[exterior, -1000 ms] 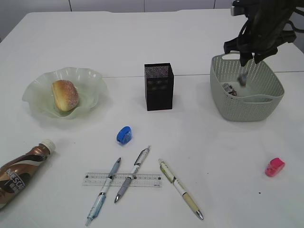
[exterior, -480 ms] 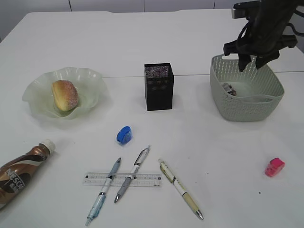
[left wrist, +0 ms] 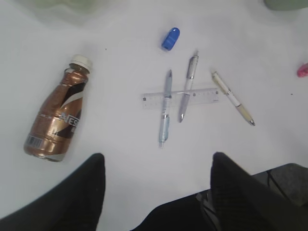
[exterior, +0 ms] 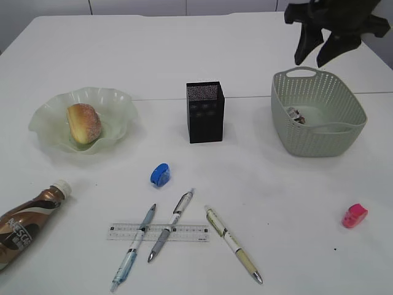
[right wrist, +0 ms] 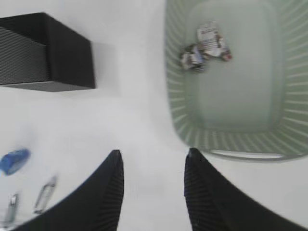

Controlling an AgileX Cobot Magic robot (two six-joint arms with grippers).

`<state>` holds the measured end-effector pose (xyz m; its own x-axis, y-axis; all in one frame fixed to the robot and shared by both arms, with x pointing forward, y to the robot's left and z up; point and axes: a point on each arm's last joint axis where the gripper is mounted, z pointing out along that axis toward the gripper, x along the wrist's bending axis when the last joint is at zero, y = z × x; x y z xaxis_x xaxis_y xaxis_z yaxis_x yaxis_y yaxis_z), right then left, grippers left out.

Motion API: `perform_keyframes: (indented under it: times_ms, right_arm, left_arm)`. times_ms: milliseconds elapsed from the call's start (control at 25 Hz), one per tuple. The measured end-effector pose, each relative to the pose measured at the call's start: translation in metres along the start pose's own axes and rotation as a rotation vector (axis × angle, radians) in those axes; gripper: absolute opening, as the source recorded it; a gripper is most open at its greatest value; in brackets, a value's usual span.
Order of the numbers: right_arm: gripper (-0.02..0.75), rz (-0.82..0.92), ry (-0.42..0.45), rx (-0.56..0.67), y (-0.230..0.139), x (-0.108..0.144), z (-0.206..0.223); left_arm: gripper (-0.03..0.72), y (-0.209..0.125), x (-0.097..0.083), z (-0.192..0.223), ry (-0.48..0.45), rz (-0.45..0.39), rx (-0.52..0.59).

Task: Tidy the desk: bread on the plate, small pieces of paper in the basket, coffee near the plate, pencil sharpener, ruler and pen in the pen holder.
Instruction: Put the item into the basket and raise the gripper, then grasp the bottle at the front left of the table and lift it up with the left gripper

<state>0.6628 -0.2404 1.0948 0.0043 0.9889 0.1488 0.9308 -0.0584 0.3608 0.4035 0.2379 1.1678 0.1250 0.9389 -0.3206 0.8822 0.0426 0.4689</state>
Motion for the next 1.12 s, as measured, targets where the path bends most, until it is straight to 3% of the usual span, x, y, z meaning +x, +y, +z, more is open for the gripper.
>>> perform_keyframes:
  times_ms: [120, 280, 400, 600, 760, 920, 1120]
  right_arm:
    - [0.332, -0.019, 0.072, -0.036, -0.005, 0.008, -0.025]
    - [0.329, -0.067, 0.004, -0.066, -0.026, 0.001, -0.056]
    - [0.329, -0.076, -0.022, -0.081, -0.053, -0.004, -0.082]
    - [0.329, -0.054, 0.062, -0.079, -0.114, -0.003, -0.118]
    - [0.329, -0.047, 0.092, -0.082, -0.162, -0.007, -0.136]
    - [0.329, -0.05, 0.136, -0.092, -0.203, -0.01, -0.145]
    - [0.329, -0.066, 0.146, -0.14, -0.232, -0.013, -0.157]
  left_arm:
    - [0.497, 0.0, 0.002, 0.0, 0.018, 0.006, -0.004]
    - [0.497, 0.0, 0.002, 0.0, 0.019, 0.006, -0.004]
    - [0.497, 0.001, 0.003, 0.0, 0.033, 0.011, -0.007]
    - [0.498, 0.005, 0.006, 0.008, 0.064, 0.018, 0.014]
    - [0.526, 0.017, 0.01, 0.034, 0.102, 0.036, 0.098]
    - [0.575, 0.031, 0.023, 0.073, 0.21, 0.064, 0.208]
    - [0.585, 0.042, 0.041, 0.127, 0.321, 0.118, 0.363]
